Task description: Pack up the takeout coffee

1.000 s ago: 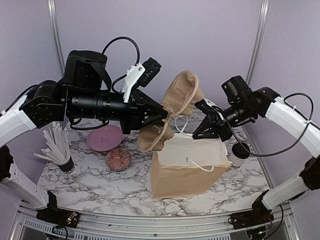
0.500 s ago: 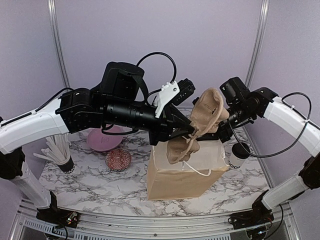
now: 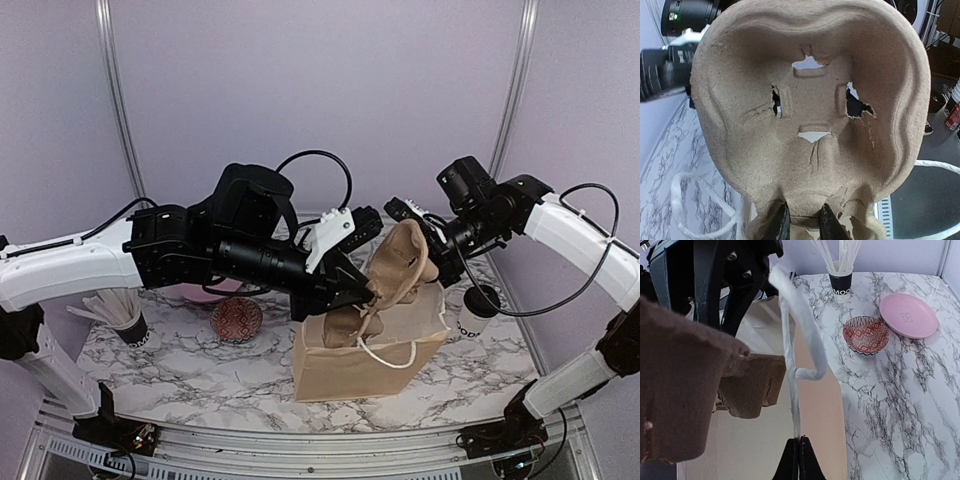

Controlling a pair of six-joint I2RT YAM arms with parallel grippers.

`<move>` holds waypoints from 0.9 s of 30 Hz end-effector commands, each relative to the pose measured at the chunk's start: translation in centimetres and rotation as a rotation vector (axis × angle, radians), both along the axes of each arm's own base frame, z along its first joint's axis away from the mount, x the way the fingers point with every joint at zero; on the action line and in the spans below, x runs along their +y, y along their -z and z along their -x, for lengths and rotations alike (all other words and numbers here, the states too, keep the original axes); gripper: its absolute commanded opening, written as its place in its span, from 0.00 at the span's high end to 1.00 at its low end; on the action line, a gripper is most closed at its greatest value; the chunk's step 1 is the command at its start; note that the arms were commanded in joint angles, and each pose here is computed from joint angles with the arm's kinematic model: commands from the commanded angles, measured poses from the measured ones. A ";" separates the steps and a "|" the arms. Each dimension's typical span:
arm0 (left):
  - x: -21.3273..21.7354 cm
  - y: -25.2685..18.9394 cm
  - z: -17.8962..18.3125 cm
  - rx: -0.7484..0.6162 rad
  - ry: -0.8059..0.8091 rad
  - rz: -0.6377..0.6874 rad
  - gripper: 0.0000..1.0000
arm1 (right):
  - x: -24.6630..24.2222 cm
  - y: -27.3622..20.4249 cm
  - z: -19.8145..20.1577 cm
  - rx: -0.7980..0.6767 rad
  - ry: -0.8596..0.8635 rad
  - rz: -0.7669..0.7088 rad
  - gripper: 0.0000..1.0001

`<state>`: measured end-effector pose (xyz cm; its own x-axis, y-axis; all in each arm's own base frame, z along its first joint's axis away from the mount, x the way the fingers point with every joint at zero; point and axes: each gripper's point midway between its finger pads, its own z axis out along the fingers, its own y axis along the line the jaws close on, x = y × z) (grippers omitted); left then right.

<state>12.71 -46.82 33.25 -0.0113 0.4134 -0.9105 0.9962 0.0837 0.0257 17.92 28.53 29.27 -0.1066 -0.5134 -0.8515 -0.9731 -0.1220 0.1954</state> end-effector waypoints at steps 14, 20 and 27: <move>2.0 2.8 0.0 0.084 -0.075 -0.197 0.79 | 1.0 -2.3 -0.6 0.011 0.003 -0.030 0.85; 2.4 4.4 -0.4 0.116 -0.132 -0.309 0.78 | -0.5 -5.2 -2.3 -0.048 0.073 -0.045 0.61; 2.9 5.8 -0.7 0.148 -0.203 -0.405 0.79 | -3.9 -7.0 -3.7 -0.095 0.153 -0.080 0.53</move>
